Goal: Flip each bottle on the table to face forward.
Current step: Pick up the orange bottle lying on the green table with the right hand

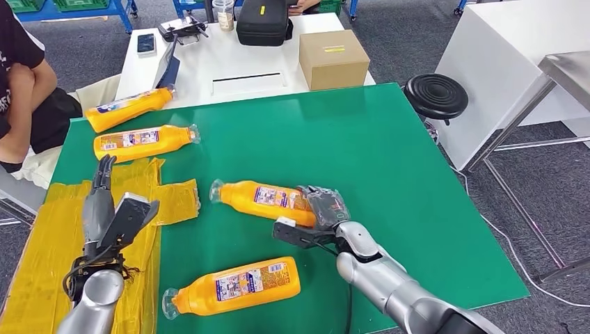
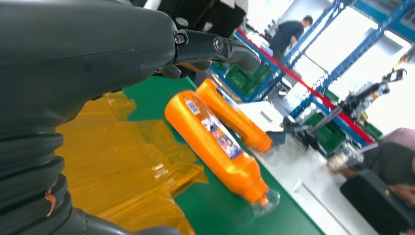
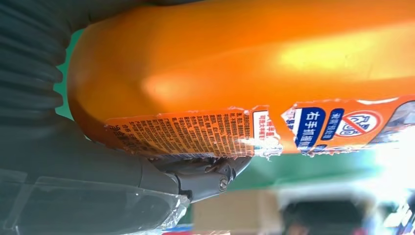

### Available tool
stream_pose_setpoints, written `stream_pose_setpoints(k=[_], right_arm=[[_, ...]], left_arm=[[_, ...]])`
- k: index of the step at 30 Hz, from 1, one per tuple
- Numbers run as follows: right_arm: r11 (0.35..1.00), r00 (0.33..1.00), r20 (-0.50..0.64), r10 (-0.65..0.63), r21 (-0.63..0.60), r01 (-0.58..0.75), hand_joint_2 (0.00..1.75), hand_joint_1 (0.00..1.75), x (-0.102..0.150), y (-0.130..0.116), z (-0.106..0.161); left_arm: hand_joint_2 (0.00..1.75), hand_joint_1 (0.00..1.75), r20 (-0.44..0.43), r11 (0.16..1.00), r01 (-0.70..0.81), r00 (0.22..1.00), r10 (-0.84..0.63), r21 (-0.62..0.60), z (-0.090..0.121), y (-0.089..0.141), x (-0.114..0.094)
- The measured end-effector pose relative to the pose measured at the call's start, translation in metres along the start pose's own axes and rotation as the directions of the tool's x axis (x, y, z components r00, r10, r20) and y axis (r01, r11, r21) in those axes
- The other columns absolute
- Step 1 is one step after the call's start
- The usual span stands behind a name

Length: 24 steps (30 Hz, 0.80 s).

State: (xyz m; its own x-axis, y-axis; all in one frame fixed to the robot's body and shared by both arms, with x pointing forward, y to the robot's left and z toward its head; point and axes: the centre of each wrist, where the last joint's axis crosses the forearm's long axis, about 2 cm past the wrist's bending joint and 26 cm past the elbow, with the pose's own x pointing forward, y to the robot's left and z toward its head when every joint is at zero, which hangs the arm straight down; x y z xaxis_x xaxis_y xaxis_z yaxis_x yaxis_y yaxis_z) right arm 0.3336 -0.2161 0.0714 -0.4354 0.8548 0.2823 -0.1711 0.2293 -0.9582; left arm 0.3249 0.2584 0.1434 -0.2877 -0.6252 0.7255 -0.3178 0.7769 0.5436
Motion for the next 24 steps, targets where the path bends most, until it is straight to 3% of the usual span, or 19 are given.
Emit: stream_pose_setpoints(k=[5,10,14,18,24], right_arm=[[0.962,0.993,-0.018,-0.115,-0.25,0.107,1.75,1.75,0.013,-0.01,0.002],[0.908,0.982,-0.01,-0.187,-0.384,0.169,1.75,1.75,0.018,-0.02,0.003],[0.85,0.974,0.018,-0.225,-0.485,0.205,1.75,1.75,0.022,-0.024,0.005],[0.816,0.966,0.049,-0.253,-0.526,0.241,1.75,1.75,0.027,-0.023,0.006],[0.806,0.96,0.064,-0.272,-0.53,0.264,1.75,1.75,0.035,-0.021,0.005]], left_arm=[[1.75,0.0,0.002,0.982,-0.166,0.986,0.167,-0.088,0.001,-0.004,0.004],[1.75,0.0,-0.001,0.932,-0.33,0.943,0.334,-0.147,0.0,-0.008,0.009],[1.75,0.0,-0.062,0.789,-0.574,0.815,0.576,-0.221,0.001,-0.013,0.013],[1.75,0.0,-0.113,0.641,-0.719,0.684,0.721,-0.269,0.0,-0.02,0.023],[1.75,0.0,-0.116,0.599,-0.742,0.652,0.749,-0.301,-0.003,-0.027,0.033]])
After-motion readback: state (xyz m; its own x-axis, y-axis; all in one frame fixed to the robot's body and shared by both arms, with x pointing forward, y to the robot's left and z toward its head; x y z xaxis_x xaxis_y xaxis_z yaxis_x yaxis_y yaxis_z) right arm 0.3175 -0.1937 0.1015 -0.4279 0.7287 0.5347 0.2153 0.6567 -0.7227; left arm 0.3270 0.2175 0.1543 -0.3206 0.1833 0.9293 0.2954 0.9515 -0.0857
